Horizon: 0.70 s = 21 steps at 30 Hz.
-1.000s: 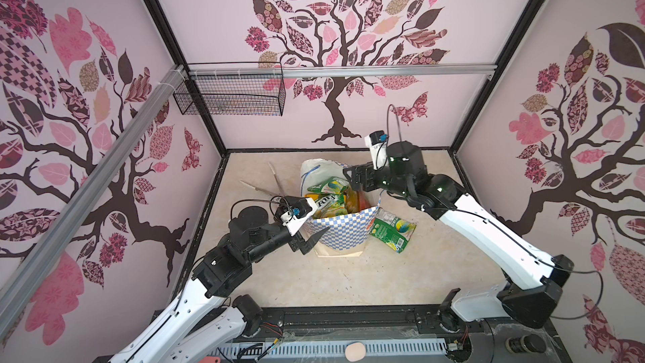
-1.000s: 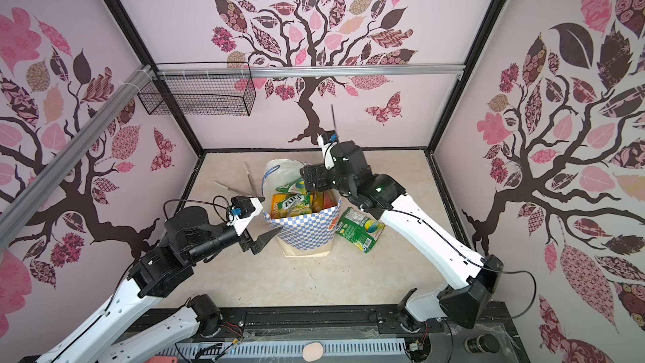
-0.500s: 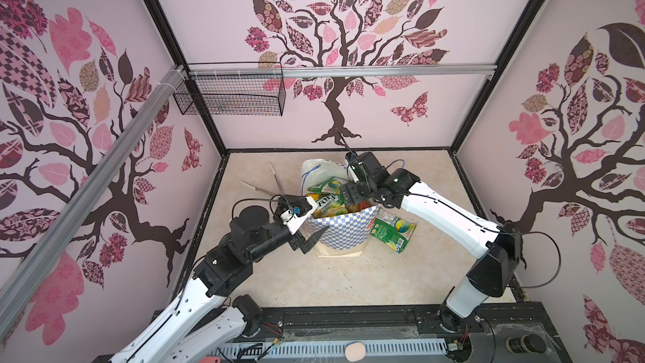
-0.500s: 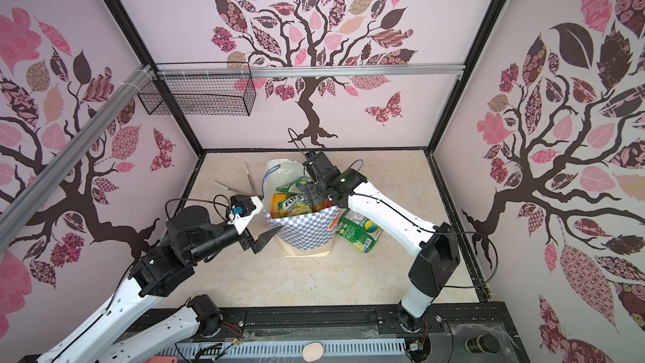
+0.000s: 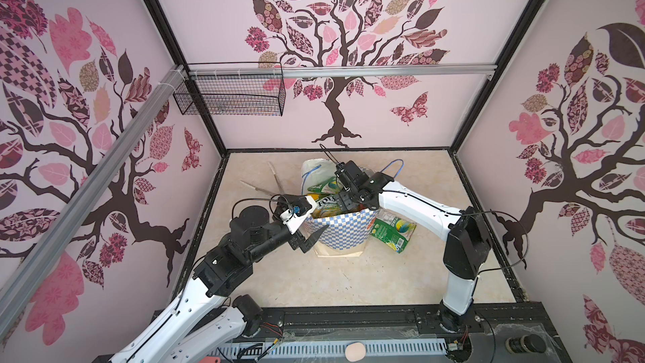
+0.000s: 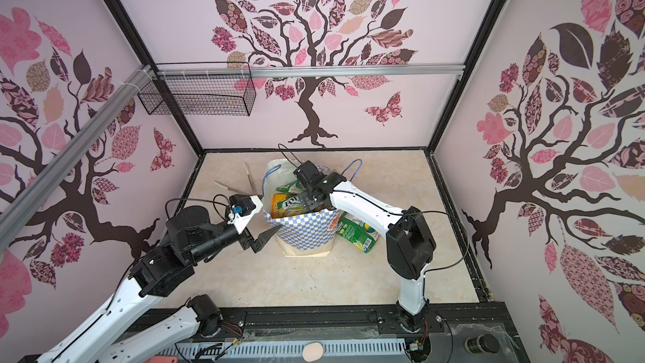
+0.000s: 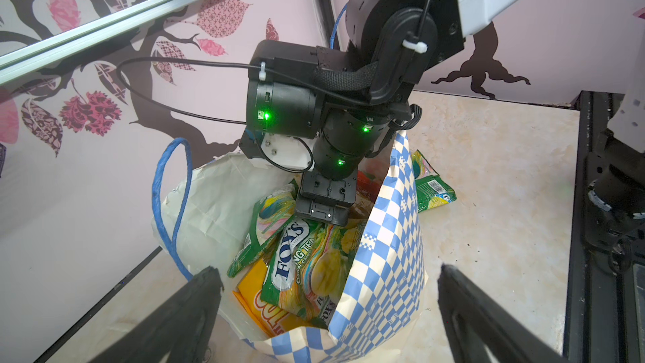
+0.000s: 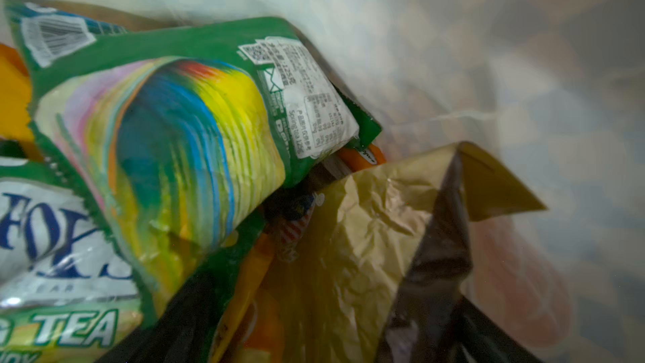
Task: Take the snacks out of the paper bag
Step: Pick up the snack from the paper bag.
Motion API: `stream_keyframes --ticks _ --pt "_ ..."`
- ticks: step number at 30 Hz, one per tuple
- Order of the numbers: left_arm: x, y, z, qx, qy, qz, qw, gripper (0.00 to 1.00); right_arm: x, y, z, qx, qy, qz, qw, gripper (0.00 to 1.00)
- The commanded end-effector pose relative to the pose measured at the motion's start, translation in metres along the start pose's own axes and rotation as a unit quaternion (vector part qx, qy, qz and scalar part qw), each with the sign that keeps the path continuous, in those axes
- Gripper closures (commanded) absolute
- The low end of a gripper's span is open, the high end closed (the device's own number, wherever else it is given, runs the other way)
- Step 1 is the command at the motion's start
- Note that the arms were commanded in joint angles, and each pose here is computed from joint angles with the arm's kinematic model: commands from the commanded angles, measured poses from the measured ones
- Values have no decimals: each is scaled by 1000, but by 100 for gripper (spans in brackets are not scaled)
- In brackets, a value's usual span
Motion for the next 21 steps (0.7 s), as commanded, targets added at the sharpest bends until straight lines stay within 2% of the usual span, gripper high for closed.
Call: stream_keyframes --ticks 1,4,6,11,13,18,21 --pt "6 0 3 -3 2 -3 1000 2 7 6 15 -15 28 1 999 11" --pt "7 0 3 -4 2 -3 1000 1 8 10 13 -41 23 9 999 22" --pt "6 0 2 -2 0 -2 1000 1 8 11 10 -55 13 15 998 35" --pt "6 0 3 -4 1 -3 1000 1 2 8 -5 -65 -13 24 997 75" --pt "6 0 2 -4 1 -3 1000 1 -2 4 -14 -64 -28 29 997 87" --pt "6 0 1 -5 -2 -2 1000 2 -12 -6 -45 -72 -80 47 993 98" --pt "5 0 1 -3 -2 -3 1000 2 -18 -12 -66 -80 -119 64 988 100"
Point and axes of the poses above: each gripper's point midway between its finger pads, its own z axis out along the fingers, its own y axis along the line the jaws close on, x = y × z, the point moved 9 cm from there along -z, back along the fingers, and after that the axes turned 8 degrees about -z, right-handed, at the moved point
